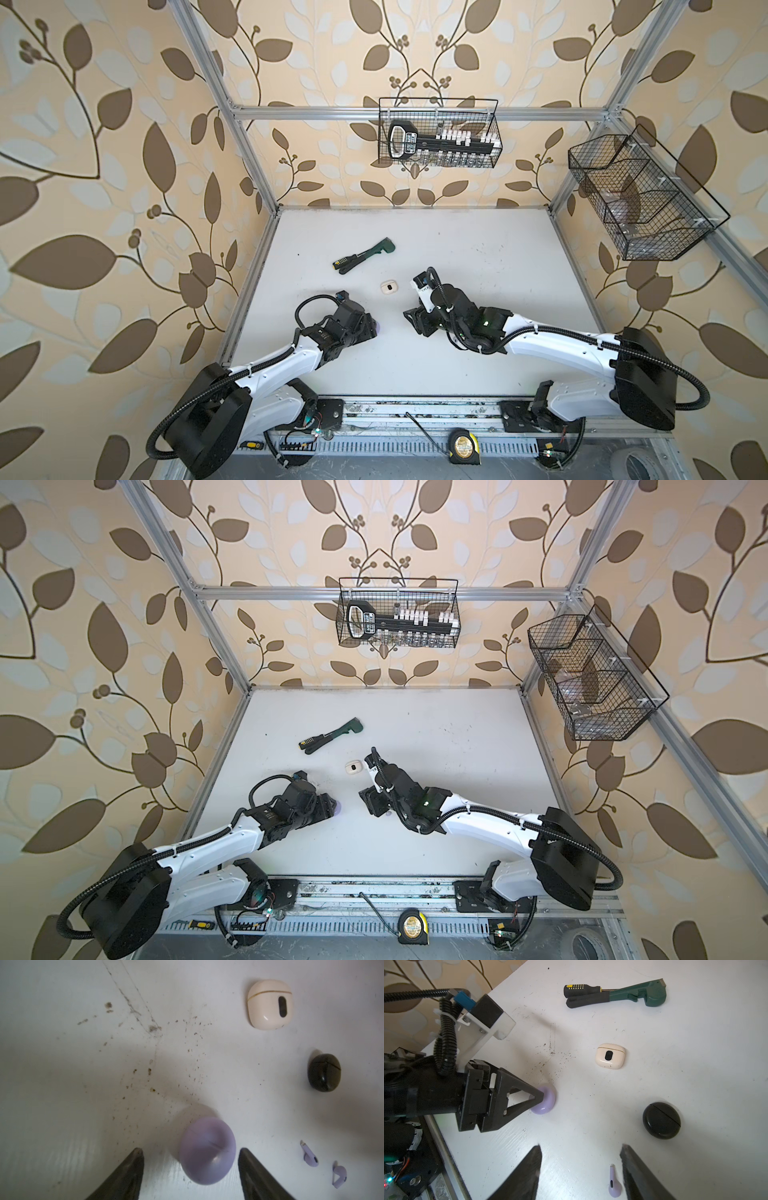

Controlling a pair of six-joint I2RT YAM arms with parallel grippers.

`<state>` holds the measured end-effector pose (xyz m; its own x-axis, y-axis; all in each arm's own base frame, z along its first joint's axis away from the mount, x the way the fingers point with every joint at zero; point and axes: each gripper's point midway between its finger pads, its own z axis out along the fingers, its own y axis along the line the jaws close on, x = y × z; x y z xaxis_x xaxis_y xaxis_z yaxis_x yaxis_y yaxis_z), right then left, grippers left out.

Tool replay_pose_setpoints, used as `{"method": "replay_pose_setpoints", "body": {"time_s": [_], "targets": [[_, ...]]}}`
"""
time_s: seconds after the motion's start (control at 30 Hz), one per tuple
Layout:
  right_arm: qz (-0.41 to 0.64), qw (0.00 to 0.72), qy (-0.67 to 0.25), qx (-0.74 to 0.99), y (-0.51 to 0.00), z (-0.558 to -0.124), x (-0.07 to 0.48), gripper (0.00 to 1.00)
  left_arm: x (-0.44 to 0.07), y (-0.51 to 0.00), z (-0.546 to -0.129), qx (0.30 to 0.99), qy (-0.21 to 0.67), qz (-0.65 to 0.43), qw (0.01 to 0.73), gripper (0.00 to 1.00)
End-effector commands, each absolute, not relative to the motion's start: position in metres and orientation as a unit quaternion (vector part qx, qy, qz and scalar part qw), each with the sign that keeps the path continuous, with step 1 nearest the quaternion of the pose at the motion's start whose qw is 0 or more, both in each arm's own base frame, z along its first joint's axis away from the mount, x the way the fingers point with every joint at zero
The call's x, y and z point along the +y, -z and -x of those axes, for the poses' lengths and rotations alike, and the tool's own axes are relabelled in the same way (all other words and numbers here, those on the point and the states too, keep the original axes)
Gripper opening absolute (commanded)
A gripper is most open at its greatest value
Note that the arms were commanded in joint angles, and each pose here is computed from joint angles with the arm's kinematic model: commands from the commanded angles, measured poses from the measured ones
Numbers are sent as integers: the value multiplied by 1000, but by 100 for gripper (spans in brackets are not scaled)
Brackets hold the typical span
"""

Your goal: Insert the wireless bluetooth earbuds into the charging case

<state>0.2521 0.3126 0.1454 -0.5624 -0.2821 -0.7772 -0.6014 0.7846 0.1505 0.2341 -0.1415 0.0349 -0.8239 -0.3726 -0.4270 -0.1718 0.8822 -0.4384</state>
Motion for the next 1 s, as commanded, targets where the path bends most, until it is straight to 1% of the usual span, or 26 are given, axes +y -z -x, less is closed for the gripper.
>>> {"method": "replay_pose_setpoints", "body": {"time_s": [0.0,0.07,0.33,0.53,0.63,0.7,0.8,0.9,0.97], "targets": [[249,409,-207,853,-163,-257,314,62,-157,-45,-241,931,216,116,269,69],[250,409,-206,853,-163,-257,314,61,-160,-42,-240,935,213,108,264,69],[257,408,-214,850,-163,-255,318,61,-181,-33,-233,945,205,61,245,59],[268,410,-218,844,-164,-253,320,59,-198,-29,-230,949,199,31,243,58],[286,423,-206,835,-166,-253,316,58,-200,-28,-232,949,195,29,245,58],[288,441,-202,826,-170,-254,308,58,-200,-29,-234,948,195,27,250,60],[292,462,-212,810,-178,-251,301,61,-201,-37,-235,945,200,24,258,65],[310,467,-231,795,-184,-243,305,62,-201,-50,-235,942,204,20,266,72],[324,466,-239,788,-186,-238,309,63,-191,-57,-235,945,183,28,269,75]]}}
